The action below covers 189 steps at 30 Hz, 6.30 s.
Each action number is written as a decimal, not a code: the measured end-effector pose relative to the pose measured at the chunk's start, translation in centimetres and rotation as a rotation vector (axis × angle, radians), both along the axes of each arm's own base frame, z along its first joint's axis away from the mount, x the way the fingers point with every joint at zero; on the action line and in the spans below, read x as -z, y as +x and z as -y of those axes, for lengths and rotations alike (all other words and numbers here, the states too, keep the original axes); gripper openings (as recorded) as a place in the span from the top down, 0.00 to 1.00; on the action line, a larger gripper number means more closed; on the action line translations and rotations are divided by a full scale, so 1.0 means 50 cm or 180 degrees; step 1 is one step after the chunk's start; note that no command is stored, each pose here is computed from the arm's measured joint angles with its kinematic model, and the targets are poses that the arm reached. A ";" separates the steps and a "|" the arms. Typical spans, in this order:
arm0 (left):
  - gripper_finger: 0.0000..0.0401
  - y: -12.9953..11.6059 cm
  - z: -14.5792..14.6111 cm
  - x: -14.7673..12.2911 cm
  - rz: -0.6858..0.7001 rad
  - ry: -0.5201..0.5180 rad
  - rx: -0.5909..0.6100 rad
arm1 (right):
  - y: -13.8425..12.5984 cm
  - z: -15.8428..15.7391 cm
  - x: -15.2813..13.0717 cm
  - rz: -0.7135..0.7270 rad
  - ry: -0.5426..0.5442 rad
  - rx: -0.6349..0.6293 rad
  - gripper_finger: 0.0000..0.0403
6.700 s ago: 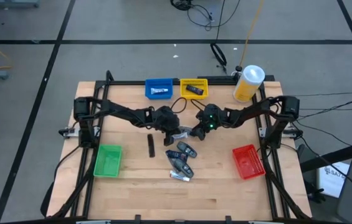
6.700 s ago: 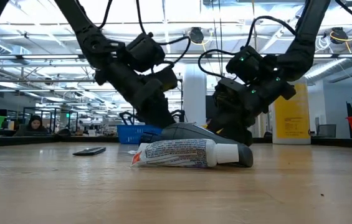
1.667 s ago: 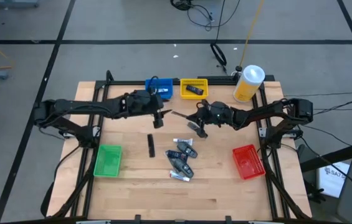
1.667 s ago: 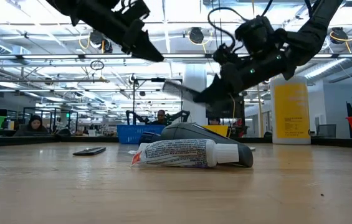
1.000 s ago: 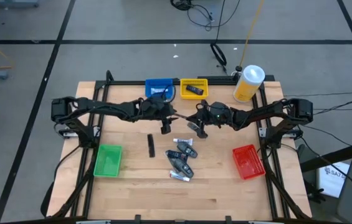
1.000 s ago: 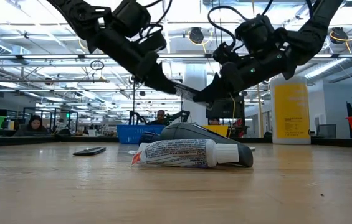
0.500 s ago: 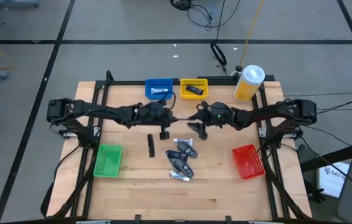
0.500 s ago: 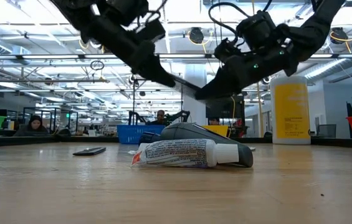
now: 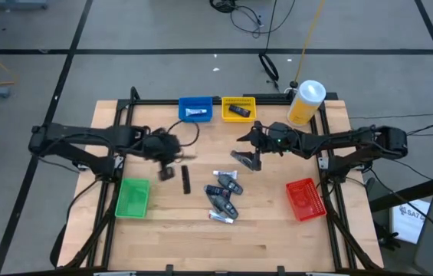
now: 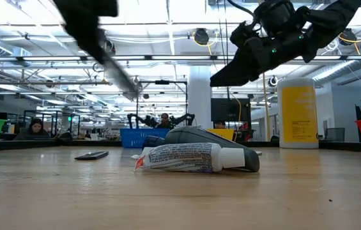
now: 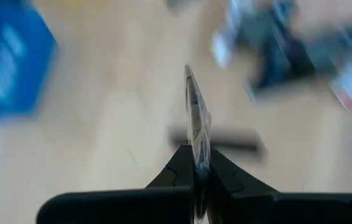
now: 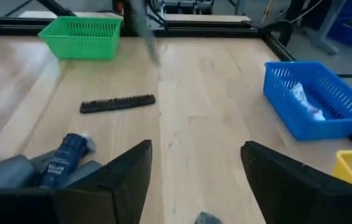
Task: Pick & Place Travel size toiletries
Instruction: Put the black hair comb into the green bin, then put the black deodorant into the red bin
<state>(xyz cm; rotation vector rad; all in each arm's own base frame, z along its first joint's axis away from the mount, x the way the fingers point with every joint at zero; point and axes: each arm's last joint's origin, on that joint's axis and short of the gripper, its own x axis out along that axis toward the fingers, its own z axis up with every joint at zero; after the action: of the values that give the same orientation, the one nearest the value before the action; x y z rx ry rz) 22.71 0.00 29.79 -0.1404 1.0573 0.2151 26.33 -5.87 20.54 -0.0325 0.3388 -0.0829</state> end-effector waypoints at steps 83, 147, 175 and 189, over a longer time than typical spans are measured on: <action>0.62 0.148 -0.054 0.076 0.1663 0.0568 0.1414 | 0.008 -0.024 0.000 0.0054 0.0168 -0.0322 0.45; 0.77 -0.055 -0.098 0.028 0.2985 0.0960 0.1058 | 0.020 -0.282 0.092 -0.0447 0.0373 -0.0225 0.47; 0.77 -0.055 -0.098 0.028 0.2986 0.0961 0.1058 | 0.067 -0.251 0.223 -0.0486 0.0169 0.0520 0.44; 0.77 -0.055 -0.098 0.028 0.2986 0.0961 0.1058 | 0.033 -0.243 0.123 -0.0469 0.0193 0.0657 0.54</action>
<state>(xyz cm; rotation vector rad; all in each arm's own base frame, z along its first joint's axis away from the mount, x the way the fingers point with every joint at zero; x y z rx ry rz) 19.98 4.92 28.40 0.1993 0.0979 -0.0089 27.98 6.29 14.40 0.0570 0.4913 -0.2756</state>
